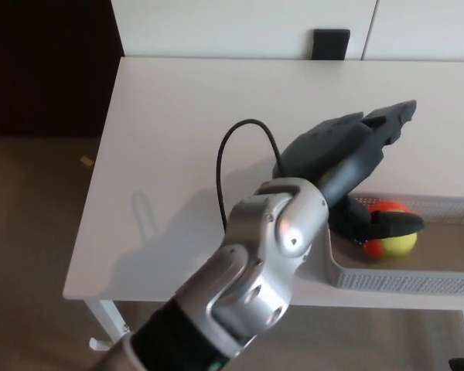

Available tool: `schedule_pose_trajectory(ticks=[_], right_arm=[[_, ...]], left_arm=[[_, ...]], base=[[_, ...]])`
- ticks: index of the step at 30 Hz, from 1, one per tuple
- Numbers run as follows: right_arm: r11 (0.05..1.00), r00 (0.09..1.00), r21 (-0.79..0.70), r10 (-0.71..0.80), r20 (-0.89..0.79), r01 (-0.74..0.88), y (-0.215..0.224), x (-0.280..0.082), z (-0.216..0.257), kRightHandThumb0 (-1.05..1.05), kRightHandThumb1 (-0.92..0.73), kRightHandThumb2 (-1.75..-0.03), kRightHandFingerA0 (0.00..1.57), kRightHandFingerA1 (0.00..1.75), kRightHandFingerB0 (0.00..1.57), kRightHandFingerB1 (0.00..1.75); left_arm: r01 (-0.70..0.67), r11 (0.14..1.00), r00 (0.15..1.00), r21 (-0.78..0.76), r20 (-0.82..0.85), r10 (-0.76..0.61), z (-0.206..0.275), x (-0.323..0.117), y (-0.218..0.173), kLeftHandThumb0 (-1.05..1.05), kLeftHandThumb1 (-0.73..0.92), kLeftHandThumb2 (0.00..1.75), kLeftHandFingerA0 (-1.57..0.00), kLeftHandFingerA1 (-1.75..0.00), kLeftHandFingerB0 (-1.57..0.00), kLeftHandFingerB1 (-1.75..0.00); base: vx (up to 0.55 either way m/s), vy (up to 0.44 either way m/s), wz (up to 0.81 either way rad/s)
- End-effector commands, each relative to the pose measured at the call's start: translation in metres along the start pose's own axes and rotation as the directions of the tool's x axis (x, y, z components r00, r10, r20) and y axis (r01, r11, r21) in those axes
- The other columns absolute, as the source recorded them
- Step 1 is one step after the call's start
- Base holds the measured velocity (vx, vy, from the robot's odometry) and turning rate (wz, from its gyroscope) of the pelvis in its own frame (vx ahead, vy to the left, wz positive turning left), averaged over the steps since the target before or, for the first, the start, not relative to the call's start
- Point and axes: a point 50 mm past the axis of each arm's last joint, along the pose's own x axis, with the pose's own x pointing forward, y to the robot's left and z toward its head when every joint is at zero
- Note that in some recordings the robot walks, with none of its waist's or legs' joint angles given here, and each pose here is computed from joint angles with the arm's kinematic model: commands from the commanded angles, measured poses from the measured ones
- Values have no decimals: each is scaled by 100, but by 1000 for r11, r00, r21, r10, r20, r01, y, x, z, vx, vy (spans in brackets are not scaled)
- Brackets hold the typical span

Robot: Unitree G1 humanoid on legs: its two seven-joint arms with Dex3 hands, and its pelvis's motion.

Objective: The robot walk towards a table in front and uses its left hand to pickup a tennis ball on the left side and put it in a container on the right hand side

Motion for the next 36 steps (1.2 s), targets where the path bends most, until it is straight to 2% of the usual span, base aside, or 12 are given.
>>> schedule_pose_trajectory(ticks=[1, 2, 3, 5, 15, 21, 23, 24, 25, 26, 27, 36], right_arm=[[1000, 1000, 23, -16, 11, 16, -3, -1, 0, -53, -61, -76, 24, 45, 19, 41], [1000, 1000, 21, -20, 12, 20, -5, -2, 0, -53, -61, -76, 24, 45, 19, 41], [1000, 1000, 19, -25, 14, 24, -7, -3, 0, -48, -68, -60, 27, 39, 21, 32], [999, 999, 16, -33, 18, 33, -11, -3, 2, -48, -68, -60, 27, 38, 21, 32], [999, 999, -14, -32, -8, 32, -18, 0, 4, -53, -60, -77, 25, 45, 19, 40], [999, 998, -15, -44, -34, 43, -18, 3, 2, -47, -69, -60, 28, 39, 22, 32], [999, 998, 1, -39, -55, 39, -15, -1, -7, -51, -60, -75, 27, 45, 20, 40], [999, 997, 3, -40, -63, 40, -15, -2, -10, -51, -60, -75, 27, 45, 20, 40], [999, 997, -1, -40, -67, 40, -15, -4, -13, -50, -61, -75, 25, 44, 19, 40], [999, 997, -5, -38, -70, 38, -14, -5, -15, -50, -61, -75, 25, 44, 19, 40], [999, 996, -14, -37, -77, 36, -14, -8, -20, -51, -63, -74, 23, 43, 21, 39], [1000, 994, -12, -26, -105, 25, -10, -13, -29, -52, -64, -74, 23, 42, 19, 38]], left_arm=[[-180, 974, 949, -138, 237, 209, 19, -70, 48, -92, 49, 74, -5, -25, -6, -22], [-198, 967, 934, -162, 269, 237, 22, -82, 55, -92, 49, 74, -5, -25, -6, -22], [-238, 956, 907, -175, 312, 283, 25, -100, 64, -39, 18, 85, 0, -51, 0, -50], [-318, 930, 847, -182, 385, 365, 25, -143, 81, -70, 52, 57, -20, -39, -23, -32], [-591, 787, 793, -177, 49, 607, -43, -307, 106, -63, 38, 75, -4, -44, -16, -42], [-839, 541, 506, 54, -285, 814, -100, -410, 107, -73, 75, 63, -19, -37, -20, -29], [-858, 503, 417, 105, -432, 800, -130, -434, 92, -35, 61, 109, -7, -55, -1, -50], [-857, 502, 398, 114, -471, 787, -136, -436, 88, -35, 61, 109, -7, -55, -1, -50], [-861, 492, 359, 127, -533, 766, -147, -441, 81, -67, 70, 62, -11, -33, -16, -28], [-865, 482, 314, 141, -597, 738, -158, -447, 72, -67, 70, 62, -11, -33, -16, -28], [-860, 481, 261, 170, -663, 701, -171, -454, 62, -36, 46, 101, -2, -51, 0, -47], [-846, 523, 80, 105, -944, 319, -232, -467, -24, -76, 57, 91, -4, -39, -9, -35]], base=[[0, 0, 0], [0, 0, 0], [0, 0, 0], [0, 0, 0], [0, 0, 0], [0, 0, 0], [0, 0, 0], [0, 0, 0], [0, 0, 0], [0, 0, 0], [0, 0, 0], [0, 0, 0]])
